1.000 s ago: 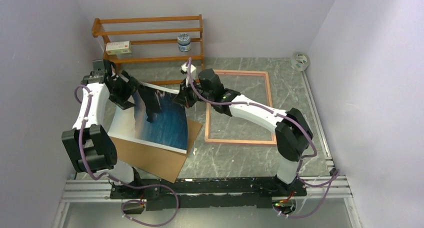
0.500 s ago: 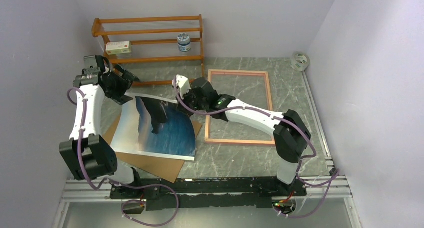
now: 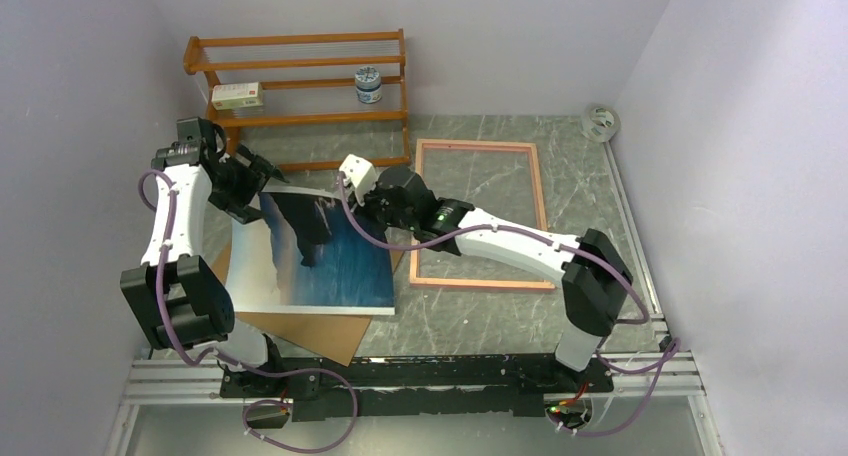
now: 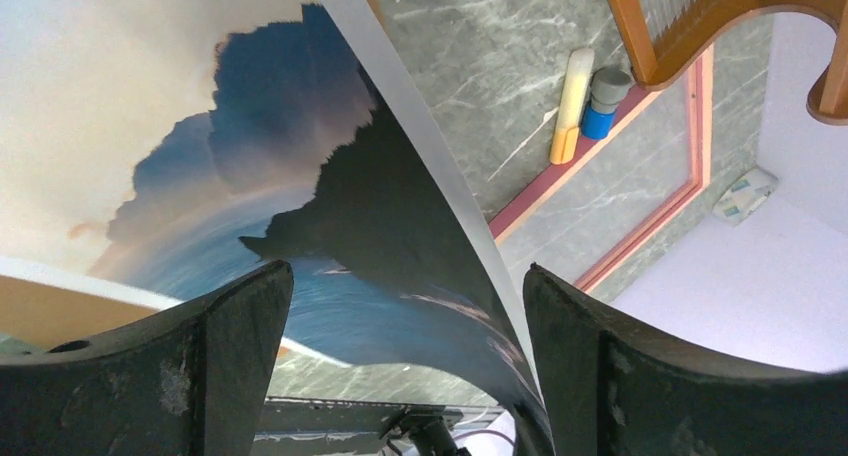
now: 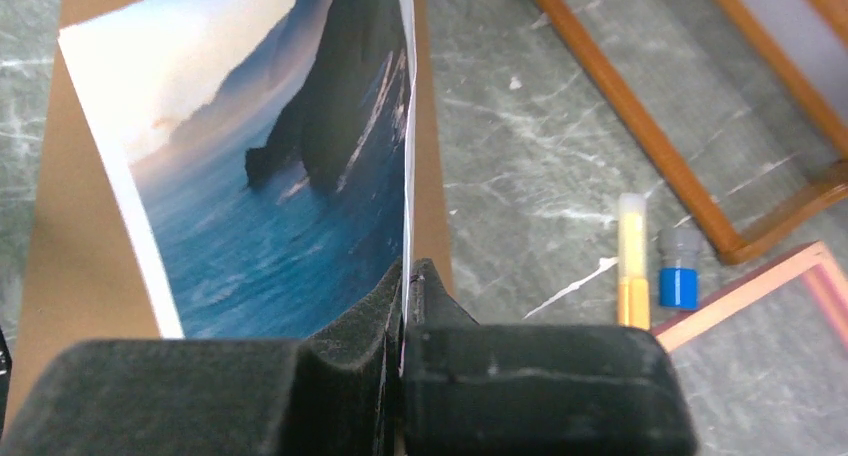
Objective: Put the photo into the frame
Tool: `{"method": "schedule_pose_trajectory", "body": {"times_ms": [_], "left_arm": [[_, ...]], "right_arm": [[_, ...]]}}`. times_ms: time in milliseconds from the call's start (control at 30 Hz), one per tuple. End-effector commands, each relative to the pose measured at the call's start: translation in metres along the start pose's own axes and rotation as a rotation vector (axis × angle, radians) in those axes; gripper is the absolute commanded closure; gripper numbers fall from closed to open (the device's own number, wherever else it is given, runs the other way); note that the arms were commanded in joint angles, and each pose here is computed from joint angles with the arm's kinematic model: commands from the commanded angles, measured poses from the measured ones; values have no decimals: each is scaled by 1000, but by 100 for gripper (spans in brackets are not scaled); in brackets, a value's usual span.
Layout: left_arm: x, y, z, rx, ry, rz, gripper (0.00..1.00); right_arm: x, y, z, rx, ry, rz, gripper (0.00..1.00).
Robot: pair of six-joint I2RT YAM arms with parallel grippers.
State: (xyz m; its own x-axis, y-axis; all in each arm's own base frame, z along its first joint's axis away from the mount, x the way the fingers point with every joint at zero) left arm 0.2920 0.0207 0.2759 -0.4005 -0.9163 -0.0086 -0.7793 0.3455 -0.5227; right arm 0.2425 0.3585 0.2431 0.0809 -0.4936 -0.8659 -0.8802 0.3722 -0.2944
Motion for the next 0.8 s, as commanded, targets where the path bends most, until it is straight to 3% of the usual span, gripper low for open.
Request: {"method": "schedule_pose_trajectory", "body": {"times_ms": [0,333,400,567,767], "left_arm": [[3,0,-1,40,58,-7,11],[-2,-8,-3,116,119,-53,16],[-1,-10,-4,132,139,-58,20],[1,-12,-11,155,137,-52,43],[3,-14,-22,177,101,-38,59]], "right_arm": [[-43,-14,-30,95,-164,-74,100],[-56,-4,-45,84,-204,-133,100],[-57,-2,-45,78,-204,-142,100],[-54,-2,-43,113,-181,-131,100],[-55,-1,-43,109,-177,-119,100]]}}
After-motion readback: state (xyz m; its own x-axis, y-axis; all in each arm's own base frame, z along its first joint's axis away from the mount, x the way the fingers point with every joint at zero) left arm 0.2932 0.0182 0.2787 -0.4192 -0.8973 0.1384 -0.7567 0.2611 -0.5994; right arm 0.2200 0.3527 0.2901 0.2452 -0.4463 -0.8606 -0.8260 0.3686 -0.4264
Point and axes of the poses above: each gripper's point midway between its finger pads, its own z axis out along the fingers, its own y axis along the line the jaws close on, x = y × z, the point moved 10 cm from there along -z, back along the fingers, and after that the axes turned 12 degrees about -z, right-handed, at the moved point
